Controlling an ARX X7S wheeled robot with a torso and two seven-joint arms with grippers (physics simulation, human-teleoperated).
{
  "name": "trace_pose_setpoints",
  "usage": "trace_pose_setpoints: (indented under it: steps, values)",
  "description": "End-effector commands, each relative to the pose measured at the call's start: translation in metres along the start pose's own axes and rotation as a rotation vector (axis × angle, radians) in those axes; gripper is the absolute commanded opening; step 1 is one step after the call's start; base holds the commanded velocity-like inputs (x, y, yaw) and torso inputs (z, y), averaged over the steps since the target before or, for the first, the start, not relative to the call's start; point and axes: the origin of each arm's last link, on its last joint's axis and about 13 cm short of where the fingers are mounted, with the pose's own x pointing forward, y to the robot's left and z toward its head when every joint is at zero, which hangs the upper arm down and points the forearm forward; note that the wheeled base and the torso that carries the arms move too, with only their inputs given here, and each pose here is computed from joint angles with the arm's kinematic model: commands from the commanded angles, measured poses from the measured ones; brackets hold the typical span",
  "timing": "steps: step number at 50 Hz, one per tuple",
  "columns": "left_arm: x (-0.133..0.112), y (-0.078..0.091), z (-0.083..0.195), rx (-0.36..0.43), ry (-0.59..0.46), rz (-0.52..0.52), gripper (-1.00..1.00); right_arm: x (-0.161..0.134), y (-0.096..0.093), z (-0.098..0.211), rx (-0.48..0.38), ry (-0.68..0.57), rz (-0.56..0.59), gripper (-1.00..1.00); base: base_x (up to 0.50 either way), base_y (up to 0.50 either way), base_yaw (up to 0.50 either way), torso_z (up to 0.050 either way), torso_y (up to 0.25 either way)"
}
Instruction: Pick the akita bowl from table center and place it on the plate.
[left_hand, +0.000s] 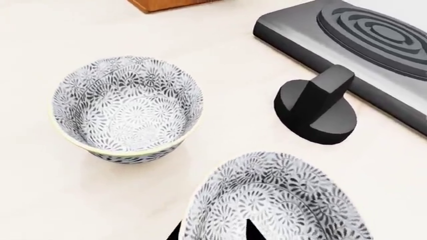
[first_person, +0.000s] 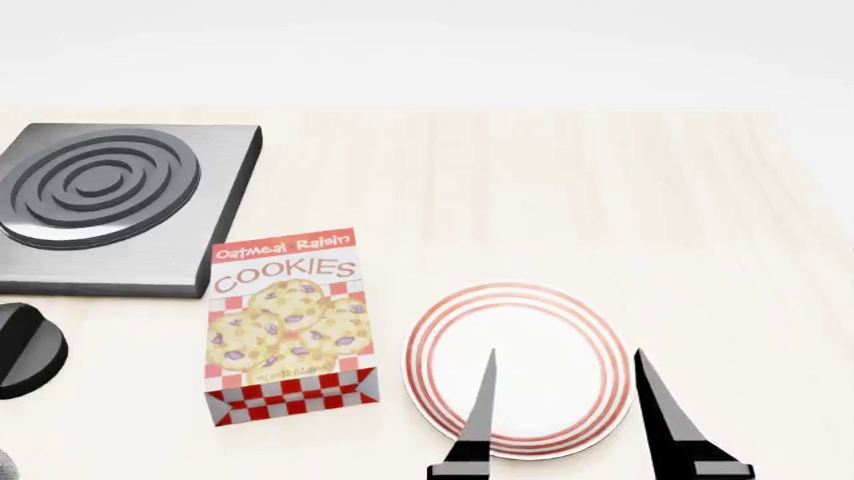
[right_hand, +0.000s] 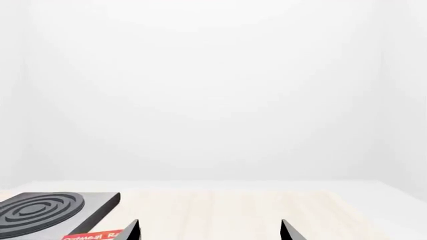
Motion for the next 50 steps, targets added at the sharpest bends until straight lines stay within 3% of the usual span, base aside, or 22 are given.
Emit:
trace_pose_setpoints:
  steps: [1, 14, 33, 41, 44, 45, 46, 50]
  values:
    - [0.002, 0.005, -0.012, 0.006, 0.07, 0.022, -1.0, 0.001, -0.001, 0.0, -0.002, -0.008, -0.002, 1.0, 0.0, 0.0, 0.0, 0.0, 0.0]
    - [-0.003, 0.003, -0.006, -0.01, 0.069, 0.001, -1.0, 0.001, -0.001, 0.001, -0.003, -0.008, -0.002, 1.0, 0.0, 0.0, 0.0, 0.0, 0.0]
    - [-0.039, -0.008, 0.029, -0.045, -0.035, -0.202, -1.0, 0.001, -0.002, 0.004, -0.004, -0.016, -0.005, 1.0, 0.0, 0.0, 0.0, 0.0, 0.0]
    - [-0.047, -0.012, 0.028, 0.004, -0.104, -0.327, -1.0, 0.0, -0.002, 0.007, -0.004, -0.022, -0.007, 1.0, 0.0, 0.0, 0.0, 0.0, 0.0]
    - [-0.054, -0.015, 0.029, 0.04, -0.183, -0.405, -1.0, 0.0, -0.001, 0.008, -0.007, -0.022, -0.009, 1.0, 0.0, 0.0, 0.0, 0.0, 0.0]
    - [-0.058, -0.016, 0.03, 0.068, -0.251, -0.453, -1.0, 0.0, -0.001, 0.009, -0.007, -0.023, -0.009, 1.0, 0.0, 0.0, 0.0, 0.0, 0.0]
    - [-0.065, -0.017, 0.032, 0.052, -0.261, -0.523, -1.0, 0.0, 0.0, 0.01, -0.008, -0.024, -0.009, 1.0, 0.0, 0.0, 0.0, 0.0, 0.0]
    - [-0.078, -0.019, 0.033, 0.056, -0.349, -0.639, -1.0, 0.001, 0.0, 0.01, -0.004, -0.026, -0.011, 1.0, 0.0, 0.0, 0.0, 0.0, 0.0]
